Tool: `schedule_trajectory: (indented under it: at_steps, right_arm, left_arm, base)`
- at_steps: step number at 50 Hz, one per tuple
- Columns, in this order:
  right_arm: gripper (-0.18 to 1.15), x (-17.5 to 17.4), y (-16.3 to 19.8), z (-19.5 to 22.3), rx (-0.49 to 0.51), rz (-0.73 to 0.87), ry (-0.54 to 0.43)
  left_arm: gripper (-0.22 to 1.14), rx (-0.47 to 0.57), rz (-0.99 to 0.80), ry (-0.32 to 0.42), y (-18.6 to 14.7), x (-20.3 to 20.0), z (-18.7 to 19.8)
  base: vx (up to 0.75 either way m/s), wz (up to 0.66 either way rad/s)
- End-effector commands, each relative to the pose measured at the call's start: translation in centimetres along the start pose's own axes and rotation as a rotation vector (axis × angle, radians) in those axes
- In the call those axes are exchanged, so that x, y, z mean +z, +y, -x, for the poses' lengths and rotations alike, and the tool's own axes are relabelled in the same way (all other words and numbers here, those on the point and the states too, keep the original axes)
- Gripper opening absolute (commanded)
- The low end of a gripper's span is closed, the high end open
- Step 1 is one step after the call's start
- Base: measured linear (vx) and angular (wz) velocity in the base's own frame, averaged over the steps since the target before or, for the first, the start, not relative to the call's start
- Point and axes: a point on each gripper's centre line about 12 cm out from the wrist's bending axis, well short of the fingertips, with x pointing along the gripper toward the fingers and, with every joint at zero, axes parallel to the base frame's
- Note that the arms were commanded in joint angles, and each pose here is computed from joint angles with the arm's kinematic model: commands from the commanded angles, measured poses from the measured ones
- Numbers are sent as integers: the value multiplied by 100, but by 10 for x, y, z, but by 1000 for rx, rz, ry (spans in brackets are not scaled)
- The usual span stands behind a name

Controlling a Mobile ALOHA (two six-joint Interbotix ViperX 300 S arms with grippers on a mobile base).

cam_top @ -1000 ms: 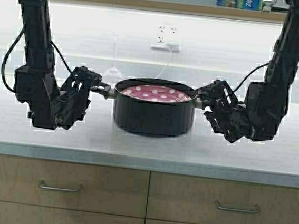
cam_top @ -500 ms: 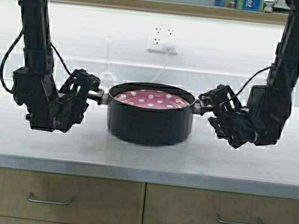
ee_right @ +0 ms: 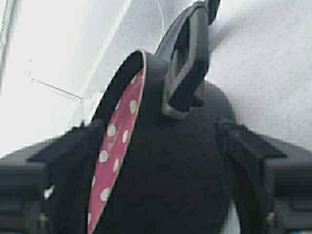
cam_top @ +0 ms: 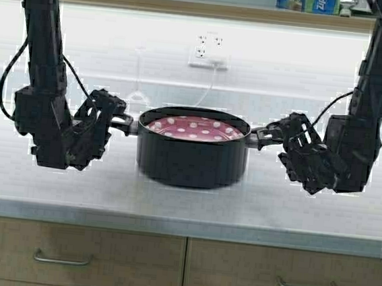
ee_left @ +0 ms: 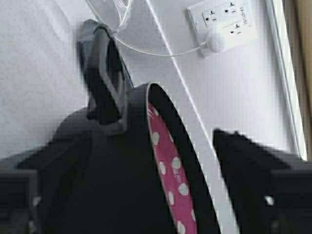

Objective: Open the cabinet, put the pot inside, then close it

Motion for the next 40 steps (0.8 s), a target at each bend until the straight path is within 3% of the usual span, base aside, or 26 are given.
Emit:
schedule_trajectory:
  at_steps: [1,13,20,32,40]
  right_arm:
    - [99,10,3,-11,34,1,-34]
    - [99,17,-2,-48,98,0,-78]
    - [99,20,-10,-70,59,-32,-63]
    - [99,34,-15,-87,56,-86,-79]
    - [99,35,-14,-96,45,-89,-65]
  left_arm:
    - [102,-26,3,-22,-4,0,-9]
    - [102,57,17,-42,19,7,-37]
    - [102,78,21,-28,26,13,-58]
    - [102,65,29,-25,24,16,-93]
    - [102,43,19,-15,25,15,-93]
  base:
    - [0,0]
    - [-1,0]
    - [0,0]
    - [0,0]
    - [2,-1]
